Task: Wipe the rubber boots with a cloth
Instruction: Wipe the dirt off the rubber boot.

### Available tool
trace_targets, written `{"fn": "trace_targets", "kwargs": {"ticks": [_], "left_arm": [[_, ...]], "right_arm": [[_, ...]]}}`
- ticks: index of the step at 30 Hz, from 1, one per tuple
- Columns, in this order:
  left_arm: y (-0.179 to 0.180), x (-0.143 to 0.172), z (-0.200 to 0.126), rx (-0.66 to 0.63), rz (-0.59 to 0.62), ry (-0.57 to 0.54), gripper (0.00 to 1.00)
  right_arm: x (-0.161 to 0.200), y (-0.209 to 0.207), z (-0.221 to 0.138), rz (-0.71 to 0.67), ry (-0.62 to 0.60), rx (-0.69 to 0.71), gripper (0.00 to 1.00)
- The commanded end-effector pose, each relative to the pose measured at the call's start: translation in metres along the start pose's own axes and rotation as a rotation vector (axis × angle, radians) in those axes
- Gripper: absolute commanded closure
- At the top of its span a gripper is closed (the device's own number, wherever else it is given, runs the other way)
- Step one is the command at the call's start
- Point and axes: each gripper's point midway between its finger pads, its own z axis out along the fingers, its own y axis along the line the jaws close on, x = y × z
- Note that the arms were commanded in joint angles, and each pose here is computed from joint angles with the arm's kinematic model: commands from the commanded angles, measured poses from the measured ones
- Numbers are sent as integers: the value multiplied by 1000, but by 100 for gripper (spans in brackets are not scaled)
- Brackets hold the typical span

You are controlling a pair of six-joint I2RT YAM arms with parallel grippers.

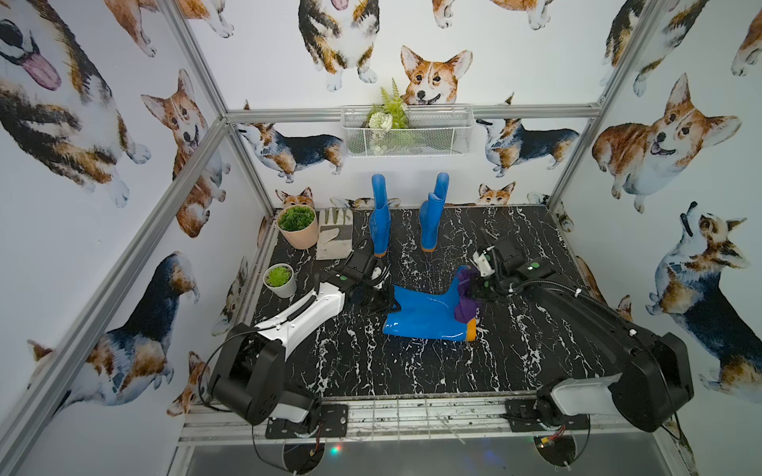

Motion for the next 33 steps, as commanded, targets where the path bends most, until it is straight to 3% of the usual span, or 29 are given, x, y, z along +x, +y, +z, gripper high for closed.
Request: {"fn": "trace_targets", "kwargs": {"ticks": [1,4,8,11,17,22,25,29,33], "left_arm": [[-8,2,-1,36,19,21,100],[-10,6,-4,39,33,31,100],[-10,11,-8,38,57,39,100],[-12,13,-13,39,64,37,100],[-7,19,-18,26,72,21,100],[-19,10,-11,89,62,21,100],[-23,7,-14,81,77,24,100],[-21,11,-16,70,88,42,100],[-21,15,-21,66,92,36,100]], "right_arm": [[11,6,22,-23,59,-6,100],[-5,-22,23,-6,83,75,100],[-56,-82,18,256,46,56,100],[-78,-102,7,316,11,92,100],[-71,-67,-14,212,-44,95,100],[0,14,17,33,67,6,100],[27,26,37,-7,139,-6,100],[6,-6,41,36,144,70,100],[-49,-51,19,200,47,74,100]]}}
